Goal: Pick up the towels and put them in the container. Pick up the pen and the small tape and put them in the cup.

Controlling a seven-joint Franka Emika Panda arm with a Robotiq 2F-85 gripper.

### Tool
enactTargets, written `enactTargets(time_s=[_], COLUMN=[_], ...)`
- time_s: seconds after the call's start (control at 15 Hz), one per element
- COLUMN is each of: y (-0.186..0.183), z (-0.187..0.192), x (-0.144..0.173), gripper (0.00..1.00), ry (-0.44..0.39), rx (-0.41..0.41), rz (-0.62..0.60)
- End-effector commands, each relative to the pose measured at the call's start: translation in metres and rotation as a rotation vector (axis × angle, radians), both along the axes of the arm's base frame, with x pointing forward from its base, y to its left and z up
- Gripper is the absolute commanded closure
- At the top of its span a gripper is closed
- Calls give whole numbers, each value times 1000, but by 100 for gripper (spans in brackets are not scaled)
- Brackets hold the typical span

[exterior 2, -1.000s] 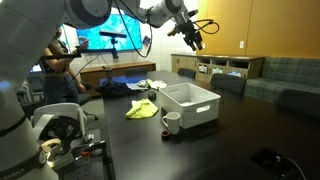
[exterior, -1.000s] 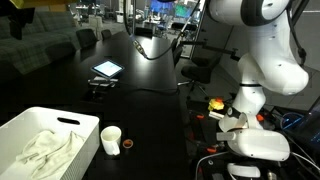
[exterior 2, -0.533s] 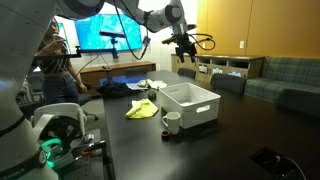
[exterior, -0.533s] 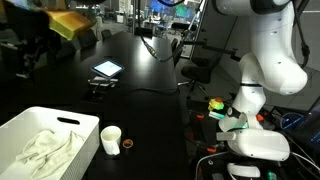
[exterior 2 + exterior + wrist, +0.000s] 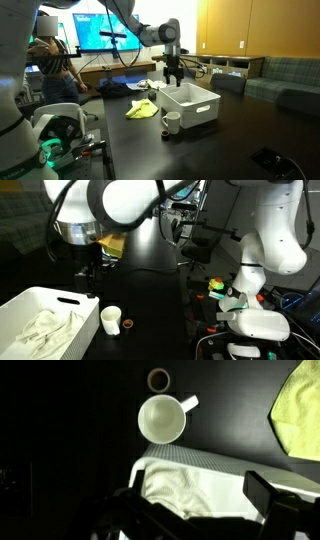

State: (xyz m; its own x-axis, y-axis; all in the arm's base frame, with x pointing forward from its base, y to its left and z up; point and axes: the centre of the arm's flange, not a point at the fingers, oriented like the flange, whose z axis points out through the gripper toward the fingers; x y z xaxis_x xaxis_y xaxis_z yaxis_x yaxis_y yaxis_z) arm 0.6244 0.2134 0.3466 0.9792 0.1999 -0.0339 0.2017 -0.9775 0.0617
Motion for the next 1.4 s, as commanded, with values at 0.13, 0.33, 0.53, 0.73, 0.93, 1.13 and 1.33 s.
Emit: enactTargets(time_s=[0.13,0.33,0.53,0.73,0.93,1.13,1.33], y=[-45,-59,-71,-80,-84,-82,-81], z=[-79,-125,-158,-178,-190,-201,-213], x=[-89,-109,-121,-121,-116,-105,-102], gripper=[0,0,0,0,0,0,0], ry=[92,126,129,121,89,30,-7], rx=[75,102,117,140,172,212,243], rz=[30,35,36,3,-4,12,25])
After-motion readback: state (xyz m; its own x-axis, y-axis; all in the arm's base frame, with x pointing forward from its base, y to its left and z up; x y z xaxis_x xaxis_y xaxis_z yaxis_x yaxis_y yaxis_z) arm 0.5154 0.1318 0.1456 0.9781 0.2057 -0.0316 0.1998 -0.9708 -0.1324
